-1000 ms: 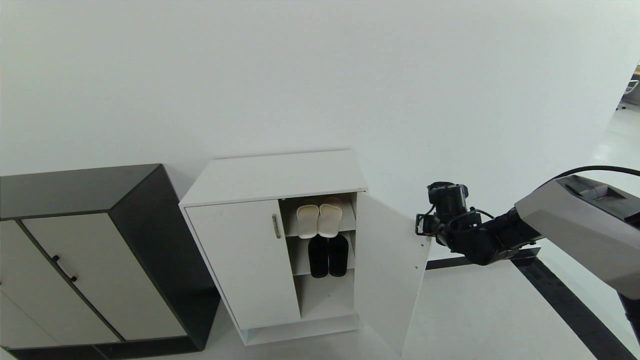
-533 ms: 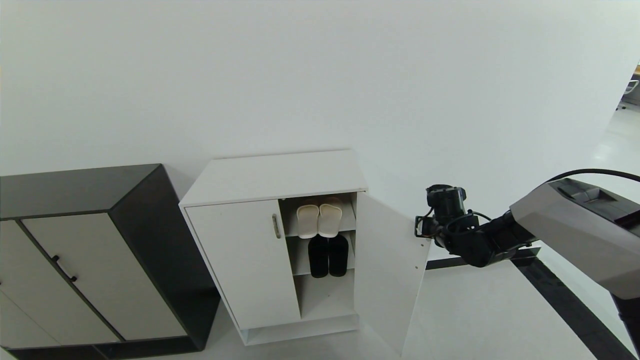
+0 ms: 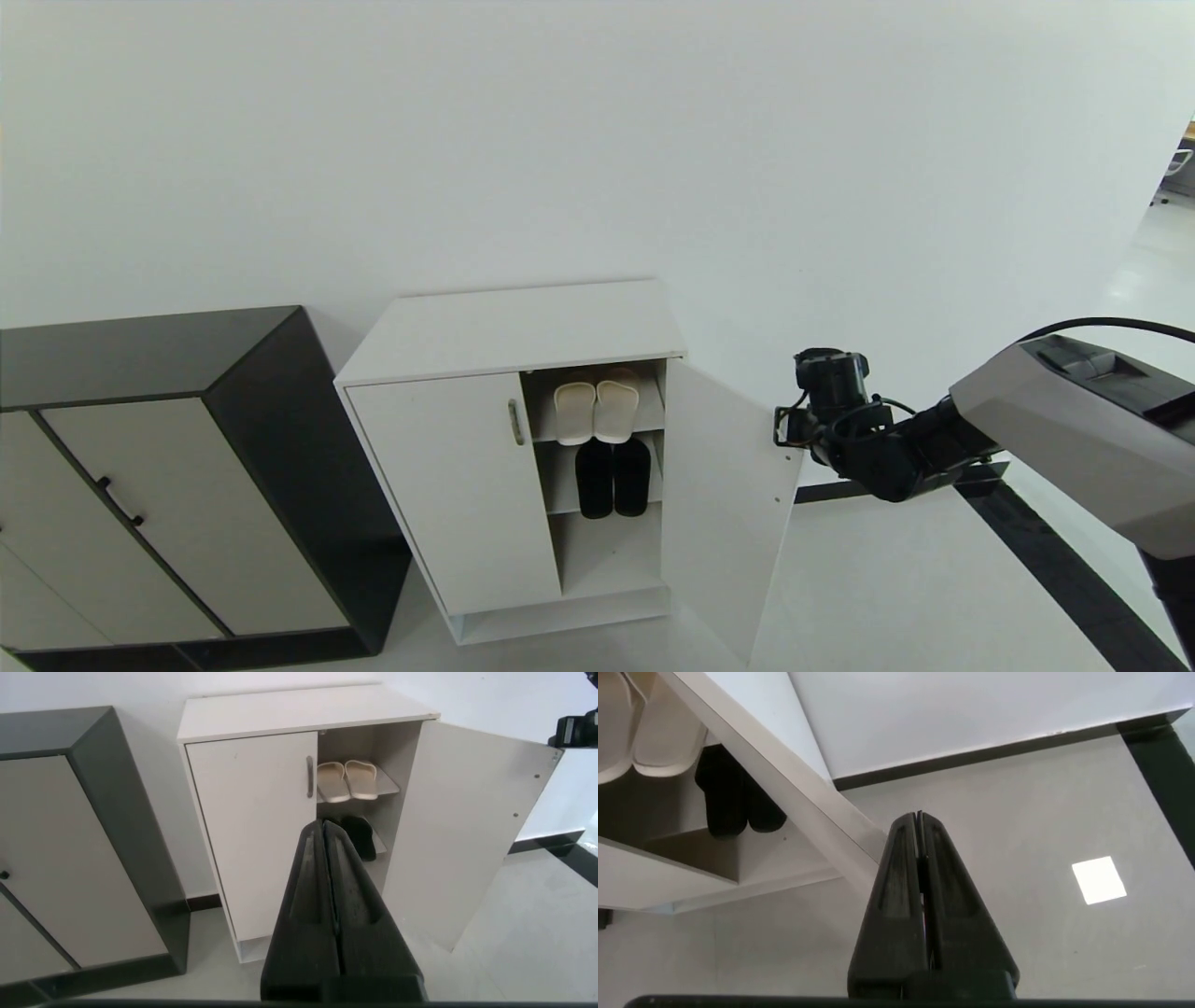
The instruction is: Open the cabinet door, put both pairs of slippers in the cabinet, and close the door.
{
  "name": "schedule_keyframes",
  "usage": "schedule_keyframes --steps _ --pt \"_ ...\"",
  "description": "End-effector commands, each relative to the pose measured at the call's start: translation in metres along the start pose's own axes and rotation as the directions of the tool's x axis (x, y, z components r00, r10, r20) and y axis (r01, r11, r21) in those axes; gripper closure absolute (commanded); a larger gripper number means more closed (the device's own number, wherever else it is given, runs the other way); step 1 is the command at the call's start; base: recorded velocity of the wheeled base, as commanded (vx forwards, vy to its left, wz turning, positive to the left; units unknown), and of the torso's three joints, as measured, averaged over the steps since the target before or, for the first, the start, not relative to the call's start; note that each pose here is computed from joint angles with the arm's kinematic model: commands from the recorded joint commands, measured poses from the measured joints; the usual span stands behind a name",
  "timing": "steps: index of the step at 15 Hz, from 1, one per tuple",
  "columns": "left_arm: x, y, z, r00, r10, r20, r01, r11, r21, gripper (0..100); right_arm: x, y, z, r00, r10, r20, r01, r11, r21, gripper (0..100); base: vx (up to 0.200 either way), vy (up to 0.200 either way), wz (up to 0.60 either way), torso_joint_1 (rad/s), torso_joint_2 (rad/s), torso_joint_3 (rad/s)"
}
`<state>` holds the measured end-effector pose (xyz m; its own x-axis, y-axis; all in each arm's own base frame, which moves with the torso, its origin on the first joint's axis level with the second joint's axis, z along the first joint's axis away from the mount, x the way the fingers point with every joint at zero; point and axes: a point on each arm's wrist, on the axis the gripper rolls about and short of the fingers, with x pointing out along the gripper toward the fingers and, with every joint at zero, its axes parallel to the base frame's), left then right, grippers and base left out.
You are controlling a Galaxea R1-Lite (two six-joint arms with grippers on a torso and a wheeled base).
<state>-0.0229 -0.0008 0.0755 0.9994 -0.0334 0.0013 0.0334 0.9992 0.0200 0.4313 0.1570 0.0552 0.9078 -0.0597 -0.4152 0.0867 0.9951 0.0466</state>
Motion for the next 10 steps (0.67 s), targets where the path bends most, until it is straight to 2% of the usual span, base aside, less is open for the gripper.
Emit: schedule_keyframes --steps 1,4,10 --pt "0.000 0.000 0.000 1.000 0.000 -0.001 0.000 1.000 0.000 100 -0.003 0.003 -0.001 1.000 0.005 -0.001 -0.005 1.000 -0.005 100 0.000 0.000 0.00 0.000 0.00 0.000" --pt "0.000 0.000 0.000 1.000 0.000 -0.001 0.000 1.000 0.000 100 -0.015 0.014 -0.005 1.000 0.025 -0.010 -0.025 0.999 -0.024 100 0.000 0.000 0.00 0.000 0.00 0.000" --pt "0.000 0.000 0.000 1.000 0.000 -0.001 0.000 1.000 0.000 100 -0.073 0.058 -0.020 0.988 0.154 -0.020 -0.155 0.984 -0.086 100 0.000 0.000 0.00 0.000 0.00 0.000"
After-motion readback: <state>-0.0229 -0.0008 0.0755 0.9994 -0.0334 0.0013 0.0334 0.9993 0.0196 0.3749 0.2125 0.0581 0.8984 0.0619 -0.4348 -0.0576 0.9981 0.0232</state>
